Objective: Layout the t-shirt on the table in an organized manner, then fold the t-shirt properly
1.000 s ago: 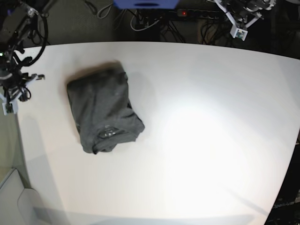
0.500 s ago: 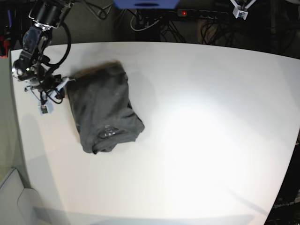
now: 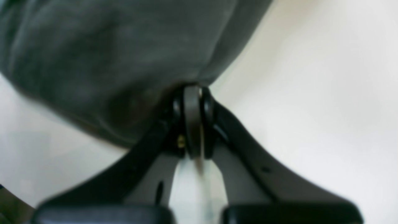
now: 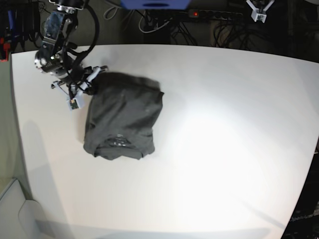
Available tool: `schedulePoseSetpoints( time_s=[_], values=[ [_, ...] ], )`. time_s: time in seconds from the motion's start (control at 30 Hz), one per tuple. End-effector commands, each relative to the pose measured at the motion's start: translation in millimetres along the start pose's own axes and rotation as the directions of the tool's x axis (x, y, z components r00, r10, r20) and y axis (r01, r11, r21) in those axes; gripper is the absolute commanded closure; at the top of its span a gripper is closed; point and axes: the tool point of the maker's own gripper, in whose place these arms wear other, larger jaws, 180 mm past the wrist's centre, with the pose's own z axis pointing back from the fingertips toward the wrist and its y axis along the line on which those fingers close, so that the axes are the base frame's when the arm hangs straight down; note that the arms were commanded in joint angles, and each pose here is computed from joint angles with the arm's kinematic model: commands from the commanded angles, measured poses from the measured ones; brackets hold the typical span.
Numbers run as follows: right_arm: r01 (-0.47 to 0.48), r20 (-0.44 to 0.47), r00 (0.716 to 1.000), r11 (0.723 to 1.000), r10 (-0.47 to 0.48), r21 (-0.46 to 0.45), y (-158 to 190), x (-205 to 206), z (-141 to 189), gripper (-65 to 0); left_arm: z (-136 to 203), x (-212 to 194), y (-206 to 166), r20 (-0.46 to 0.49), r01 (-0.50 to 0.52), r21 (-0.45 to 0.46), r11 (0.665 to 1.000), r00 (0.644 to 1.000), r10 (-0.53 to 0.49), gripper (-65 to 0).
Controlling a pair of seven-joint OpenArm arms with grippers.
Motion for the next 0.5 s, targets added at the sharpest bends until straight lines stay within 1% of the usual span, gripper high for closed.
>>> schedulePoseSetpoints(
  time_s=[0.0, 0.1, 0.17, 0.23, 0.33, 0.4, 0.47],
  values=[
    [-0.007, -0.008, 1.000, 1.000, 0.007, -0.027, -9.4, 0.5, 4.1, 0.0, 2.4, 0.3, 3.0, 0.004, 0.005, 0.002, 1.000, 1.000, -0.005, -0.3],
    [0.027, 0.012, 1.000, 0.996, -0.026, -0.080, -29.8, 1.2, 13.7, 0.0, 2.4, 0.9, 3.0, 0.007, 0.005, 0.002, 1.000, 1.000, -0.005, -0.3],
    [0.025, 0.054, 0.998, 0.991, -0.018, -0.132, -44.3, 15.0, 27.1, 0.0, 2.4, 0.9, 3.0, 0.007, 0.005, 0.002, 1.000, 1.000, -0.005, -0.3],
    [0.000, 0.098, 0.995, 0.984, 0.018, -0.175, -50.3, 31.4, 43.0, 0.0, 1.1, 5.1, 1.9, 0.017, 0.003, 0.000, 1.000, 1.000, -0.003, -0.3],
    [-0.047, 0.125, 0.989, 0.974, 0.076, -0.223, -49.6, 42.3, 65.5, 0.0, -11.1, 5.2, 2.3, 0.004, -0.032, -0.008, 0.999, 0.999, 0.032, -0.3],
    [-0.057, 0.115, 0.990, 0.970, 0.086, -0.236, -45.8, 35.2, 75.4, 0.0, -23.9, 5.2, 1.0, 0.003, -0.057, -0.021, 0.998, 0.998, 0.058, -0.3],
    [-0.028, 0.081, 0.995, 0.961, 0.052, -0.274, -51.9, 11.4, 90.8, 0.0, -38.3, 3.4, -9.7, 0.010, -0.049, -0.054, 0.997, 0.999, 0.050, -0.3]
  ],
)
